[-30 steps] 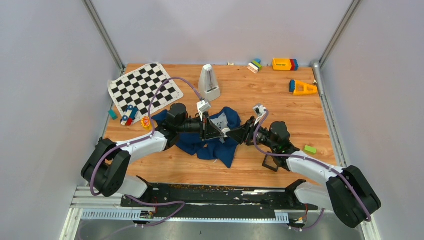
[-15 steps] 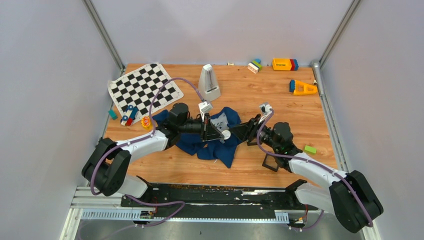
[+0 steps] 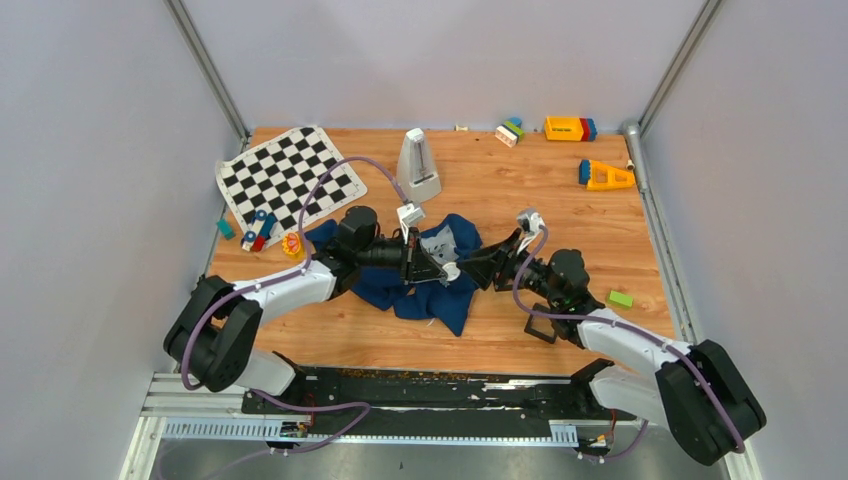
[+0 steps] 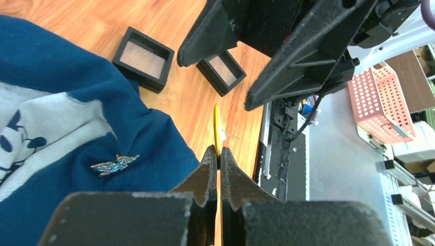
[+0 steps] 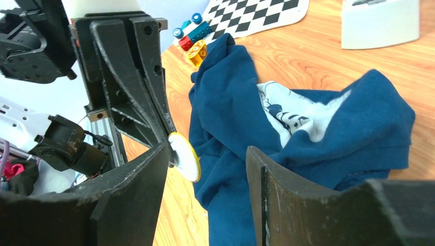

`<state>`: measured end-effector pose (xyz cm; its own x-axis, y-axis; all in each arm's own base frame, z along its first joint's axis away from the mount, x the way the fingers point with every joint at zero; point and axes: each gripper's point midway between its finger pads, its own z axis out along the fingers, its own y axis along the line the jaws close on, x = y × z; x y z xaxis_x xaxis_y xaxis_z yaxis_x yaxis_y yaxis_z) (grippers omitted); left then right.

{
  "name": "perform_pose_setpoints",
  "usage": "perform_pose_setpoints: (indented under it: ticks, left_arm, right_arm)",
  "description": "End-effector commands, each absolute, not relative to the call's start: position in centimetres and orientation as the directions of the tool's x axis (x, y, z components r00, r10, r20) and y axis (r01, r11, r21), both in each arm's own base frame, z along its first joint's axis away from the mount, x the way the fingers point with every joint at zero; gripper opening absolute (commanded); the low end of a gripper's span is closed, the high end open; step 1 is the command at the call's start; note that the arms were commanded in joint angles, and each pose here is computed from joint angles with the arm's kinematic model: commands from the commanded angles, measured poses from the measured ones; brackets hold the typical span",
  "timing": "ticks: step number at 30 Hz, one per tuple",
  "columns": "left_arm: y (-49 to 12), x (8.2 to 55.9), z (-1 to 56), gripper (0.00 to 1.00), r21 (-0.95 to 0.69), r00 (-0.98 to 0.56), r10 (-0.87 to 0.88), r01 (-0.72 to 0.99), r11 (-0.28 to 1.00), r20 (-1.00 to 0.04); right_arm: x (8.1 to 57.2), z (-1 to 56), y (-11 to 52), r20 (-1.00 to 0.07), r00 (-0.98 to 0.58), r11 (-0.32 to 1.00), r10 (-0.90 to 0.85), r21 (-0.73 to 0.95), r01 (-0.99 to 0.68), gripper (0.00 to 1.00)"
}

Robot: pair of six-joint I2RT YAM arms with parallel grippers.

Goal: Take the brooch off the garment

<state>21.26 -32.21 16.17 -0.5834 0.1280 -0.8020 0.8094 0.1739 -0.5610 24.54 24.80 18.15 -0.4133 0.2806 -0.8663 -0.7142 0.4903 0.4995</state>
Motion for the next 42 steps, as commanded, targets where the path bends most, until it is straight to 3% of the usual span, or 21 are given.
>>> perform_pose_setpoints:
  ticks: [1,6,17,42]
  left_arm:
    - [-31.6,22.1,18.9,0.00,-0.534,-0.547,0.052,0.830,0.160,-0.836]
    - [-31.5,21.7,19.6,0.00,-0.516,-0.525,0.045,0.846,0.136,-0.850]
    - [-31.2,21.3,20.1,0.00,-0.480,-0.486,0.016,0.868,0.127,-0.874]
    - [-32.1,20.2,19.6,0.00,-0.502,-0.502,0.029,0.865,0.018,-0.864]
  right_arm:
    - [23.7,20.3,25.9,-0.908,-0.300,0.392,0.292,0.400,-0.829,0.60]
    - [23.0,19.7,26.4,-0.904,-0.319,0.336,0.283,0.405,-0.850,0.68]
    - [23.0,19.4,25.9,-0.917,-0.312,0.379,0.247,0.388,-0.840,0.63]
    - [22.2,20.1,26.5,-0.910,-0.333,0.317,0.246,0.401,-0.860,0.54]
